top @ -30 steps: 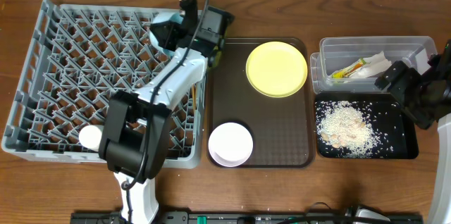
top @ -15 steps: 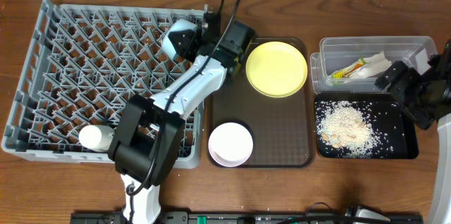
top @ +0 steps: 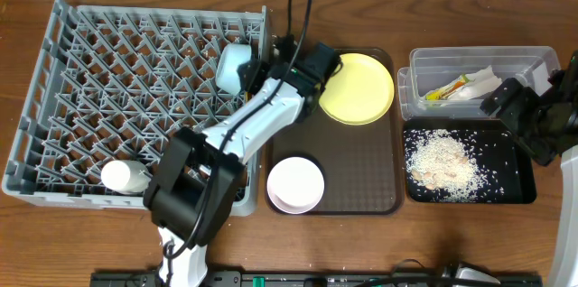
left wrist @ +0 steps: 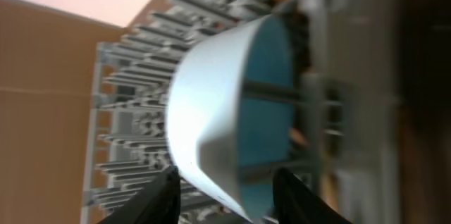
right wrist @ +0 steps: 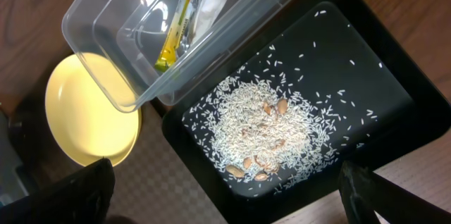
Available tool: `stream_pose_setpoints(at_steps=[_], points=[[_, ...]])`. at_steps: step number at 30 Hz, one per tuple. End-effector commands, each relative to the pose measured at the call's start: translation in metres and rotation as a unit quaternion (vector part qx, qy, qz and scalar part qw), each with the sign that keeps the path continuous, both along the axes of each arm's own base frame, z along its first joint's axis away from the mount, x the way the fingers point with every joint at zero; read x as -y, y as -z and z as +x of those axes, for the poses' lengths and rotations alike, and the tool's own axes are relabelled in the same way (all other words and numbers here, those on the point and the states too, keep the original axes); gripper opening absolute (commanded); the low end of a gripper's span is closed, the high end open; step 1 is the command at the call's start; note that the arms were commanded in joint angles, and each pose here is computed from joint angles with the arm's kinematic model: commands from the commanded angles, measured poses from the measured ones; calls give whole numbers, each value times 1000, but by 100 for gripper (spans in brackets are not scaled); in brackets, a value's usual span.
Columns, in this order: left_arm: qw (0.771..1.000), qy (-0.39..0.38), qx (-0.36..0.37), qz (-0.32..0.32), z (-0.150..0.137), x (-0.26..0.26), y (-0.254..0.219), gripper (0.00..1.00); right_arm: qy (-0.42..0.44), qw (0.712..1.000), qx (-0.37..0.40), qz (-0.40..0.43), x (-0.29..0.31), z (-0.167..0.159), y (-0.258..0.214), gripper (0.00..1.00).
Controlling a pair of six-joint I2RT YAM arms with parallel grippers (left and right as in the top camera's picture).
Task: Sort waste into correct bins and load items into the dishwasher
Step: 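Carry the blue bowl with the left gripper and set it in the rack, then reach the left gripper to the white bowl and grasp its rim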
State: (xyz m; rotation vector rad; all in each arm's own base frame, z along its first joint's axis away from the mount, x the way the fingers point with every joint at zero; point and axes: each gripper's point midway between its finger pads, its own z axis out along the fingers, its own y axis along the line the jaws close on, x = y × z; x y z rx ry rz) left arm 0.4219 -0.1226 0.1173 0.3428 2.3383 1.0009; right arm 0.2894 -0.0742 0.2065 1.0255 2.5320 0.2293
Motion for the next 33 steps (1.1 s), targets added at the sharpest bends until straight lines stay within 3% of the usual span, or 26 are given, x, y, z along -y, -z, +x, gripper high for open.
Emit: stream_pose_setpoints(at_steps=[1,4,7,11,14,16,23,28,33], points=[[997,18,19,-79,-7,20,-26,49,5,1000,0,3,1,-1,0,99],[988,46,7,-147,-19,37,-44,51,5,1000,0,3,1,-1,0,99],[962,77,-29,-259,-45,59,-62,49,5,1000,1,3,1,-1,0,99],[913,108,-98,-382,-86,88,-78,12,5,1000,1,3,1,-1,0,99],[873,111,-174,-441,-120,108,-73,7,5,1000,0,3,1,-1,0,99],[862,94,-214,-449,-138,112,-60,8,5,1000,0,3,1,-1,0,99],[863,35,-271,-424,-181,109,0,8,5,1000,0,3,1,-1,0,99],[874,20,-259,-410,-188,108,42,8,5,1000,1,3,1,-1,0,99],[868,-11,-279,-411,-195,112,78,8,5,1000,0,3,1,-1,0,99]])
